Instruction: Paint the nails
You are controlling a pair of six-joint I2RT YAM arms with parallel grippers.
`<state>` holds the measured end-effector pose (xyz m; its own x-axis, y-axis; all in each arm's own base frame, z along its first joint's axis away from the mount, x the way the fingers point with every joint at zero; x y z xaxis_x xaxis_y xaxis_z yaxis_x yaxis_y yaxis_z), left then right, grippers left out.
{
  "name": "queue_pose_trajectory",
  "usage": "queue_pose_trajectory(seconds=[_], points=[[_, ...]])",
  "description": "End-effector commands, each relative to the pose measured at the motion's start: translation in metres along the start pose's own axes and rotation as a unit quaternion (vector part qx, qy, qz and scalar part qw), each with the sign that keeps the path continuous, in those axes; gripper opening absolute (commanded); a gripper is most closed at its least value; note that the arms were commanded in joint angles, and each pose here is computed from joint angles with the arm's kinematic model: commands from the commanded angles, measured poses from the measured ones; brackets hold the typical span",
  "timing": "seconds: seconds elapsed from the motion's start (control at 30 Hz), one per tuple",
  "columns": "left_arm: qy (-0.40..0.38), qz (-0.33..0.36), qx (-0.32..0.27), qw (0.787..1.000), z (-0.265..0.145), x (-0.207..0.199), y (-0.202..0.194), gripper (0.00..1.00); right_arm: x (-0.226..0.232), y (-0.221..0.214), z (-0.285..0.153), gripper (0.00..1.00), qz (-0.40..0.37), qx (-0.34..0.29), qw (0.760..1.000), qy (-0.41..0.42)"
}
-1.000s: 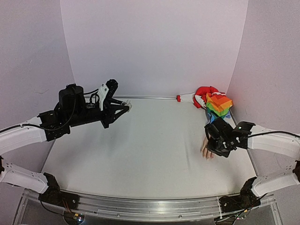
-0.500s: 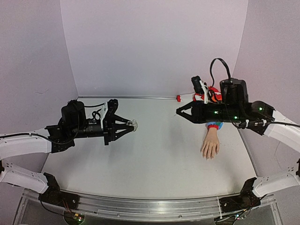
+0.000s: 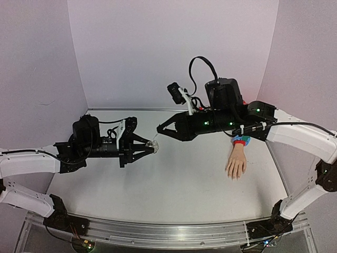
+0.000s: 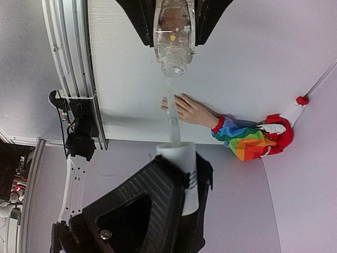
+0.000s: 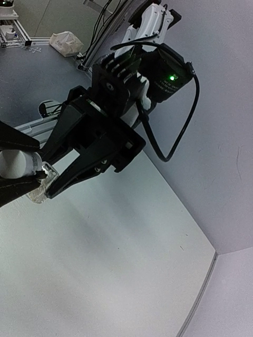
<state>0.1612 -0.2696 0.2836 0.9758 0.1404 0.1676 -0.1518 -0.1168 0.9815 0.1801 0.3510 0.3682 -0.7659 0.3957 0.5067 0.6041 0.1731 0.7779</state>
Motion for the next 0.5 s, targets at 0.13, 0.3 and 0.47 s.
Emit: queue_pose_trajectory(seconds=[0.13,0.3,0.47], points=[[0.004,0.024,-0.02,1.0,0.001,0.004,0.018,0.0,0.016,0.011,-0.015,0.0,-0.022,-0.027,0.999,0.019],[0.009,0.025,-0.02,0.999,0.001,0.005,0.018,0.0,0.009,0.005,-0.012,0.0,-0.015,-0.022,1.0,-0.001],[0.015,0.028,-0.022,0.999,-0.001,0.005,0.019,0.0,0.006,0.002,-0.012,0.0,-0.012,-0.018,1.0,-0.011]])
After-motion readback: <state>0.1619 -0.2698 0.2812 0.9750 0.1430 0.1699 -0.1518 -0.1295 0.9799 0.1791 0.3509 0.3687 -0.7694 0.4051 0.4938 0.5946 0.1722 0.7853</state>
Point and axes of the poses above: each gripper's point midway between its finger pads, its own z axis out along the fingers, its own x axis along the line the jaws close on, y = z × x, the point moved 8 cm from there along -z, back along the fingers, and after that the axes turned 5 degrees about z, right-handed, at the moved point
